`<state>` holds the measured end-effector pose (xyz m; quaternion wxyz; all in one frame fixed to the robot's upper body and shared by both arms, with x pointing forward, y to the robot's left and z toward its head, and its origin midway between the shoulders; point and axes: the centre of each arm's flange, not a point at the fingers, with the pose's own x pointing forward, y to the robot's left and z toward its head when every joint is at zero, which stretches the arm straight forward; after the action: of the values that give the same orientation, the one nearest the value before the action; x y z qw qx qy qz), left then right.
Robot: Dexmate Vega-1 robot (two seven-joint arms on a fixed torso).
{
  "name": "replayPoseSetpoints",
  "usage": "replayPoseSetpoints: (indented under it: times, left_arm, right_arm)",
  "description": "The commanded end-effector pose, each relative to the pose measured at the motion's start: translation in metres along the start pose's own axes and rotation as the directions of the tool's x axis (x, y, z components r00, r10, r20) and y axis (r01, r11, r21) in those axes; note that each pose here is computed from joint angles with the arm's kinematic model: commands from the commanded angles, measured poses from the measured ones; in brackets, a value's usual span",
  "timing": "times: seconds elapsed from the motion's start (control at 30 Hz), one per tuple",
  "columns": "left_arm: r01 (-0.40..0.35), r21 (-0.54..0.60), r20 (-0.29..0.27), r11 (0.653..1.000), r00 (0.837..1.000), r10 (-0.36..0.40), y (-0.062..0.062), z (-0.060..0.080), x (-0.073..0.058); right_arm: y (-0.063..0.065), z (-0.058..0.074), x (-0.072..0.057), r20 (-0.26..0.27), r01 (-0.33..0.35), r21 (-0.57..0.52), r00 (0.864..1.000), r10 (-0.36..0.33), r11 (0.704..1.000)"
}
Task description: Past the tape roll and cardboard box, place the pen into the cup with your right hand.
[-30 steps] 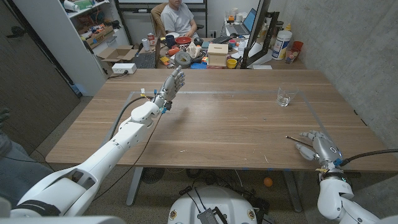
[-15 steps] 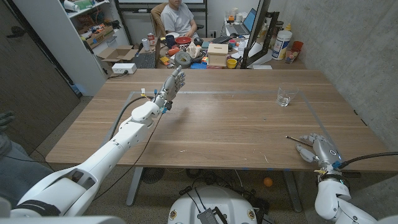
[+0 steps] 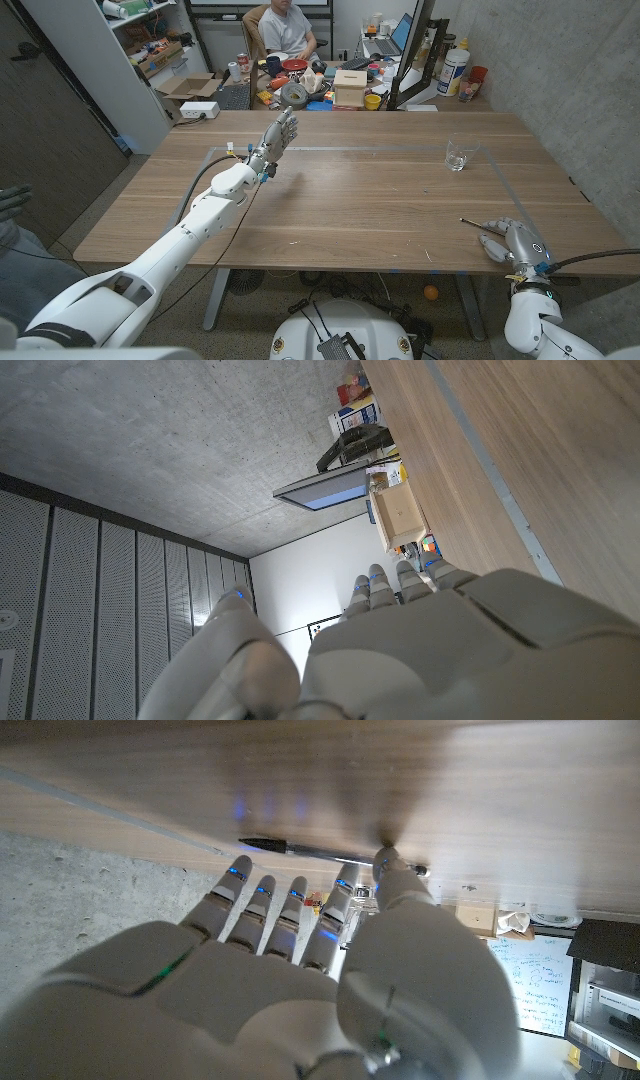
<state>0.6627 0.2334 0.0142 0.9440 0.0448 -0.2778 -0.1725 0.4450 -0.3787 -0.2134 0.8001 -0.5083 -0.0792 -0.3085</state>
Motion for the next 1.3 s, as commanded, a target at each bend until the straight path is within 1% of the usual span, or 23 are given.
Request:
replayPoseSetpoints:
  times: [0.03,0.13,0.2,0.27,0.5,0.6,0.7,0.93,1.3]
  left_arm:
    - [-0.006,0.001,0.001,1.0,1.0,0.006,-0.001,0.0,-0.002]
    - [-0.009,-0.003,0.001,1.0,1.0,0.009,-0.001,0.0,-0.003]
    - [-0.014,-0.006,0.001,1.0,1.0,0.014,0.0,-0.001,-0.004]
    - [-0.019,-0.008,0.002,1.0,1.0,0.019,0.0,-0.002,-0.006]
    - [-0.036,-0.015,0.003,0.999,0.999,0.036,0.0,-0.003,-0.01]
    - [-0.04,-0.016,0.001,0.999,0.999,0.04,0.0,-0.004,-0.011]
    - [-0.043,-0.019,0.001,0.999,0.999,0.043,-0.001,-0.005,-0.011]
    - [-0.047,-0.021,0.0,0.999,0.999,0.047,-0.002,-0.006,-0.012]
    - [-0.053,-0.023,0.0,0.998,0.999,0.053,-0.003,-0.007,-0.013]
  right_arm:
    - [0.007,-0.008,0.011,-0.021,-0.024,0.01,0.999,0.024,1.0]
    - [0.008,-0.008,0.017,-0.032,-0.027,0.021,0.999,0.028,0.999]
    - [0.007,-0.008,0.02,-0.028,-0.023,0.023,0.999,0.023,0.999]
    - [0.007,-0.007,0.023,-0.036,-0.012,0.025,0.999,0.013,1.0]
    - [0.004,-0.004,0.028,-0.023,0.028,0.029,0.999,-0.027,0.999]
    - [0.003,-0.003,0.029,-0.022,0.038,0.028,0.999,-0.038,0.999]
    - [0.002,-0.002,0.031,-0.01,0.039,0.025,0.999,-0.039,0.999]
    - [0.0,-0.003,0.033,-0.013,0.043,0.027,0.999,-0.043,0.999]
    - [-0.004,-0.003,0.032,-0.004,0.056,0.033,0.998,-0.056,0.998]
